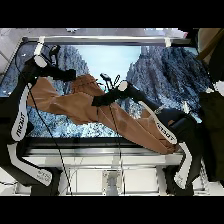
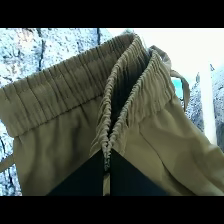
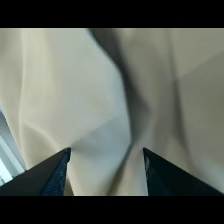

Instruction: Fold the clothes and pants, and hang the long-sleeved shirts on hangers.

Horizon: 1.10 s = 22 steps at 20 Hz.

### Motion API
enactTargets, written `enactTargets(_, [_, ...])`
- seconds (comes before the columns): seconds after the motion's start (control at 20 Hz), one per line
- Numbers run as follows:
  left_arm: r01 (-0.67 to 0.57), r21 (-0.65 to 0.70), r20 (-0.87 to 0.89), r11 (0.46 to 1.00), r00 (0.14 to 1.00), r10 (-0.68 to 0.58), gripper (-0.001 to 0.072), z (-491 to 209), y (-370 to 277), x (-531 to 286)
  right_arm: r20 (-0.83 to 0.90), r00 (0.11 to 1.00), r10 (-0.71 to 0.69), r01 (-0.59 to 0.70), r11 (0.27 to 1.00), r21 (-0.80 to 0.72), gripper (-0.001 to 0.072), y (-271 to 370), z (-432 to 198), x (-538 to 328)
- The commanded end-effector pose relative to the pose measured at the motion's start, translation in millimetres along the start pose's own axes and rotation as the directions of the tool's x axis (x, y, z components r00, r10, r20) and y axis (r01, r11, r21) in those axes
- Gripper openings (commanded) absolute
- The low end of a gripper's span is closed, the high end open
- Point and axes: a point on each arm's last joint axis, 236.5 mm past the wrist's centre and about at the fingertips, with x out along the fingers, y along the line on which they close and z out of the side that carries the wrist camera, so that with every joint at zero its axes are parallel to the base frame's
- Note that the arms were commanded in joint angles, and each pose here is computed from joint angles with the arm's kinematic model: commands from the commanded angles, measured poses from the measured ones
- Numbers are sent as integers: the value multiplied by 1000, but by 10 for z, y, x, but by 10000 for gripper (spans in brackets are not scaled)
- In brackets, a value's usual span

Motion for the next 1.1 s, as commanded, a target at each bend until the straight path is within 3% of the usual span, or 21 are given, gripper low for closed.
enactTargets(0.0, [3,0,1,1000,1000,-3,19,4,-12,-3,-47,998,47,-46,999,7,514,227,-189,244])
enactTargets(0.1, [3,-1,1,1000,1000,-3,19,4,-11,-3,-56,996,63,-64,998,-29,511,403,-244,321])
enactTargets(0.15, [3,0,1,1000,1000,-3,19,4,-11,-3,-54,996,67,-70,996,-54,438,475,-244,342])
enactTargets(0.2, [3,0,1,1000,1000,-3,19,3,-11,-3,-38,997,67,-69,995,-69,307,525,-200,348])
enactTargets(0.25, [3,0,1,1000,1000,-3,19,4,-12,-5,-27,997,68,-70,994,-82,84,562,-148,329])
enactTargets(0.3, [1,0,5,1000,1000,-1,19,14,-8,-25,-22,997,68,-70,993,-95,14,573,-85,264])
enactTargets(0.55, [-97,-21,130,995,987,99,18,285,396,-759,-162,987,-6,-32,973,-230,14,498,-14,-873])
enactTargets(0.7, [-152,-75,214,986,963,165,18,354,676,-1511,-164,962,-219,163,939,-302,14,242,-25,-2009])
enactTargets(0.85, [-186,-88,275,979,939,204,18,307,661,-2175,18,924,-382,369,878,-303,14,147,128,-3092])
enactTargets(1.05, [-170,-16,415,985,896,162,18,374,91,-2817,301,842,-448,520,822,-230,14,268,332,-4202])
